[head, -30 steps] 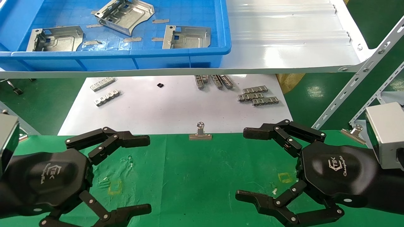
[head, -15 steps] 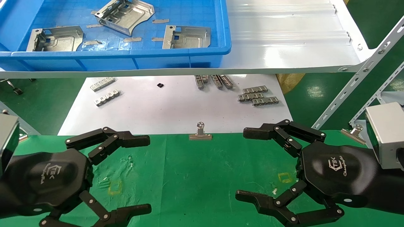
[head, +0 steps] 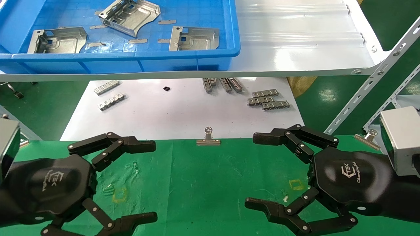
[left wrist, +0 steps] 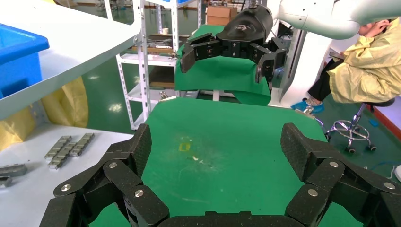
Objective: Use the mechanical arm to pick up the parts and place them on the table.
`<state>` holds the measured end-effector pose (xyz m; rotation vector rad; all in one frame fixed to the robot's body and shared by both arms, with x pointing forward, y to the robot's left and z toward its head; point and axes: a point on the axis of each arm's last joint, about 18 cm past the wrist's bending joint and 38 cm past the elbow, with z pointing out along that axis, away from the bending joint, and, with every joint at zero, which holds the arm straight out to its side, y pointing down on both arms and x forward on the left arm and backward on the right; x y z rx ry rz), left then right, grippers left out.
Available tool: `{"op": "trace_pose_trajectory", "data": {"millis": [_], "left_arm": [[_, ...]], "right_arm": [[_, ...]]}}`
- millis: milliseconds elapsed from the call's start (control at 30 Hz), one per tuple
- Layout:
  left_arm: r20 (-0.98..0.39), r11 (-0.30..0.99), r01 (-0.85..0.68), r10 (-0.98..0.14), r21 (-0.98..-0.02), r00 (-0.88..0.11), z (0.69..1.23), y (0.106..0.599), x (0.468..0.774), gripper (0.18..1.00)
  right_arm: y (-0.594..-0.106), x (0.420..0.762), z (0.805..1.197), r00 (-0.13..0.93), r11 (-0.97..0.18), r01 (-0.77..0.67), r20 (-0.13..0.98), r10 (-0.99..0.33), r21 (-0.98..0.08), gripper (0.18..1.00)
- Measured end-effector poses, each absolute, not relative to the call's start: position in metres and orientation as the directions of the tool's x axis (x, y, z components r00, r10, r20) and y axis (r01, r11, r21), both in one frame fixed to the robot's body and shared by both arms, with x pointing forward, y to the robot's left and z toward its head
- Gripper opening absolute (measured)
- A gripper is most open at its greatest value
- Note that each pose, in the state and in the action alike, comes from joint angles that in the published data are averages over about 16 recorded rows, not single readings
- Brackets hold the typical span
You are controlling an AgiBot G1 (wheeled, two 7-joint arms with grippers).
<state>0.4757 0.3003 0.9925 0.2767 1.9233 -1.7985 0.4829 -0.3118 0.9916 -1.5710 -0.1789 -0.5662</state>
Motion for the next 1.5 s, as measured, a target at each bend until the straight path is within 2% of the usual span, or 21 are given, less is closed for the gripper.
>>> {"op": "trace_pose_trajectory", "data": {"millis": [800,1000,1200,1400,1500], "left_arm": [[-0.478,0.112,0.465,-0.179,-0.878,-0.860,0.9925,0.3003,0.4757,1.001],[-0.478,0.112,0.465,-0.179,-0.878,-0.860,0.9925,0.3002,0.4757,1.001],[-0.478,0.112,0.465,-0.179,-0.878,-0.860,0.9925,0.3002,0.4757,1.001],[-0.478,0.112,0.465,-0.179,-0.878,-0.860,0.9926,0.3002,0.4757,1.001],[-0.481,0.111,0.468,-0.179,-0.877,-0.858,0.9935,0.3001,0.4754,1.001]], "right_arm": [[-0.3118,0.4829,0.9916,0.861,-0.096,0.446,0.455,-0.225,-0.890,0.995],[-0.3118,0.4829,0.9916,0.861,-0.096,0.446,0.455,-0.225,-0.890,0.971],[-0.3118,0.4829,0.9916,0.861,-0.096,0.446,0.455,-0.225,-0.890,0.916],[-0.3118,0.4829,0.9916,0.861,-0.096,0.446,0.455,-0.225,-0.890,0.827],[-0.3118,0.4829,0.9916,0.861,-0.096,0.446,0.455,-0.225,-0.890,0.758]]}}
